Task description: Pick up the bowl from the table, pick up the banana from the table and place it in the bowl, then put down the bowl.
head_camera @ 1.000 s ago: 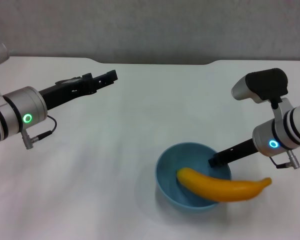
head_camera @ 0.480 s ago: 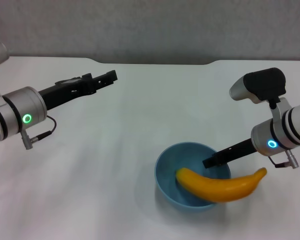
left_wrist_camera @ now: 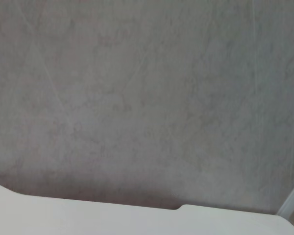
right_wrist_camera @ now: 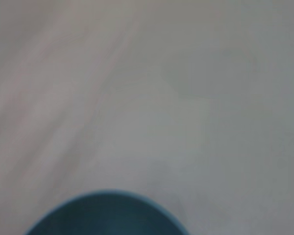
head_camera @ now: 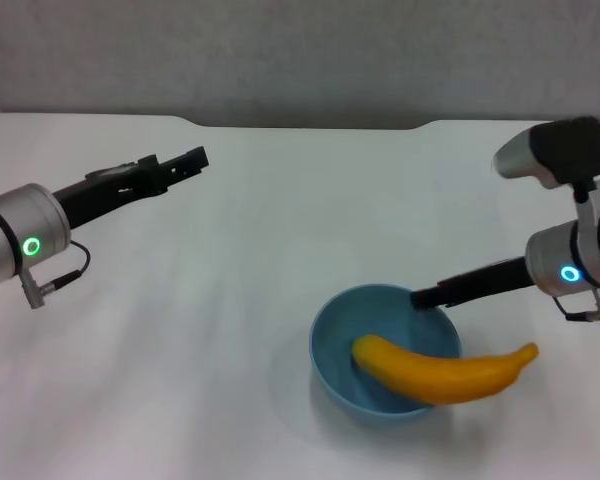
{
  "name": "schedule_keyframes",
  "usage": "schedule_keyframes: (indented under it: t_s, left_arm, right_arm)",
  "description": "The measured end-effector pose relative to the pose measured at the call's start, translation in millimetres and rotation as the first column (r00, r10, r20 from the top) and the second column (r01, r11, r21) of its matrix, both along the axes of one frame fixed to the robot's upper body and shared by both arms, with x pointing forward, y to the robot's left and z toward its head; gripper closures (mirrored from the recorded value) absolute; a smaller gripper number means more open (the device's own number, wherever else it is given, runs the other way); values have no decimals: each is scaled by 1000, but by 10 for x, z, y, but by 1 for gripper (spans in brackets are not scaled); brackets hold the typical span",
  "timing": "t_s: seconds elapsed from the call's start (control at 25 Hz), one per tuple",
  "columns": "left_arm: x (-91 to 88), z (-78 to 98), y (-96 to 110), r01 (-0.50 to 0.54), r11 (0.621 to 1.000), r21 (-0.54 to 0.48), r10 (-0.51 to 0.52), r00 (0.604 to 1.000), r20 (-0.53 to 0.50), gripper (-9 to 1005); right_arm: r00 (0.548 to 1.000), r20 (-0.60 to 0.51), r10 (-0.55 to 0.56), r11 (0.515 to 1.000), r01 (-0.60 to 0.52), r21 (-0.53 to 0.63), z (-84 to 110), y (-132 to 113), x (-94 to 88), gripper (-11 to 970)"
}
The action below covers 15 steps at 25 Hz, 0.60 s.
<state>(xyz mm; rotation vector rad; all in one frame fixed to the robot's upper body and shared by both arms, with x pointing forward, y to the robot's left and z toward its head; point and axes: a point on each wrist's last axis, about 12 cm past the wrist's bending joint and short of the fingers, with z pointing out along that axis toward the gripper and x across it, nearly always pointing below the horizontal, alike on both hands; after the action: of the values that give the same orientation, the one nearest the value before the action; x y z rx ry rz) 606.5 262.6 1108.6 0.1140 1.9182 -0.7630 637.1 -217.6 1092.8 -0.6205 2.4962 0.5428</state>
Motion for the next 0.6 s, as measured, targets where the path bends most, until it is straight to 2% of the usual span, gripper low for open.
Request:
schedule_keyframes:
  t_s: [0.36, 0.6]
  left_arm:
    - [-22, -74, 130, -51, 999, 3, 51, 999, 3, 144]
    - [-59, -200, 297, -110, 993, 45, 109, 994, 25, 146]
  right_arm:
    - [990, 139, 1, 995, -14, 98, 182, -139, -122, 454]
    - [956, 290, -43, 966, -34, 257, 228, -316, -266, 456]
